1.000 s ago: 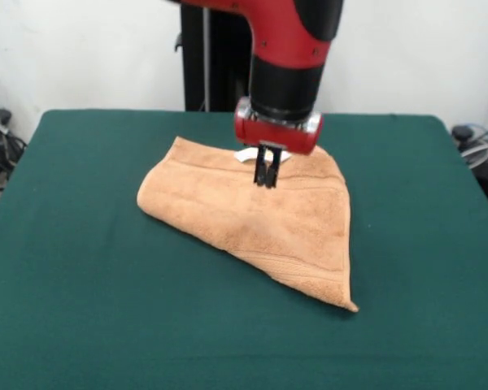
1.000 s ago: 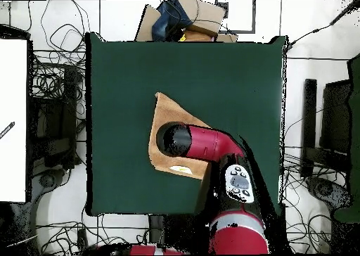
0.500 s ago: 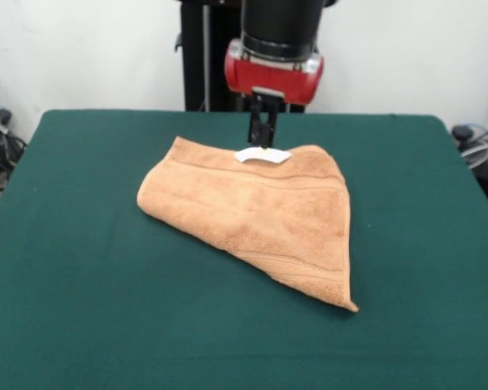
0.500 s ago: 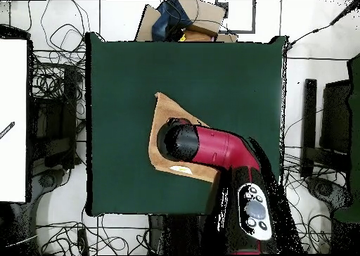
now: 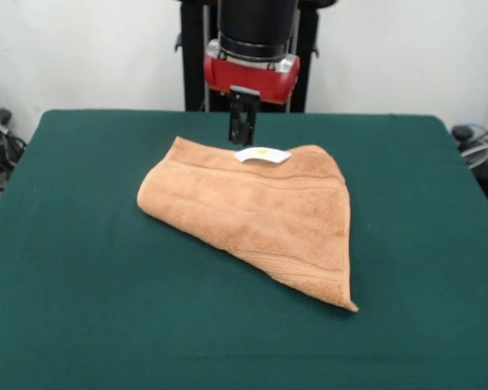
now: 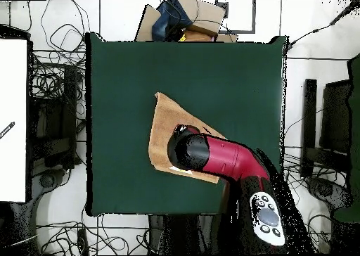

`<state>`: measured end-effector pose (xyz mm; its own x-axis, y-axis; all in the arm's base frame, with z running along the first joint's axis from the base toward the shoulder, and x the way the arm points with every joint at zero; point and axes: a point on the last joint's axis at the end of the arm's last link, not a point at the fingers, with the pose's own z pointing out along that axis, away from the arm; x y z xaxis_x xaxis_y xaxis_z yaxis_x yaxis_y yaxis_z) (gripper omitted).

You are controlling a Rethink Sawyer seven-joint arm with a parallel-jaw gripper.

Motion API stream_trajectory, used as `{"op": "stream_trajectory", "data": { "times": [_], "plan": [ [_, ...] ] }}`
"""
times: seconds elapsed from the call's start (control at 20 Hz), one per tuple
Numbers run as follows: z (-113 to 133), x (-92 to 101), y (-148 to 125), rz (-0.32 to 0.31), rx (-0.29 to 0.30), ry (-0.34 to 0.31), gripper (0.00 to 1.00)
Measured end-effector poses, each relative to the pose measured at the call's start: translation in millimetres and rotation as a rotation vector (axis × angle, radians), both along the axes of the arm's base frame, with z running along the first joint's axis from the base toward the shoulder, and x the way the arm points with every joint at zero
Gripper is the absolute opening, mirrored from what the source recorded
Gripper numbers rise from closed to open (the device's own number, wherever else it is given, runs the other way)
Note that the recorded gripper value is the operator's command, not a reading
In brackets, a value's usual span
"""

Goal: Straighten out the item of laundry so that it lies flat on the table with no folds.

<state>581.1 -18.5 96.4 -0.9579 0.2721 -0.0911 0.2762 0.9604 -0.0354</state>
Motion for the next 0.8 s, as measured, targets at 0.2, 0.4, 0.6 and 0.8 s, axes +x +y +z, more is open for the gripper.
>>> {"op": "stream_trajectory", "data": {
  "times": [0.2, 0.4, 0.6, 0.8],
  "plan": [
    [-12.5, -7.7, 2.4, 0.002, 0.004, 0.012, 0.0],
    [-30.6, -21.9, 6.7, 0.009, 0.01, 0.034, 0.0],
    [-41.6, -29.1, 8.6, 0.019, 0.01, 0.042, 0.0],
    [-53.3, -39.4, 10.1, 0.032, 0.009, 0.048, 0.0]
  ]
}}
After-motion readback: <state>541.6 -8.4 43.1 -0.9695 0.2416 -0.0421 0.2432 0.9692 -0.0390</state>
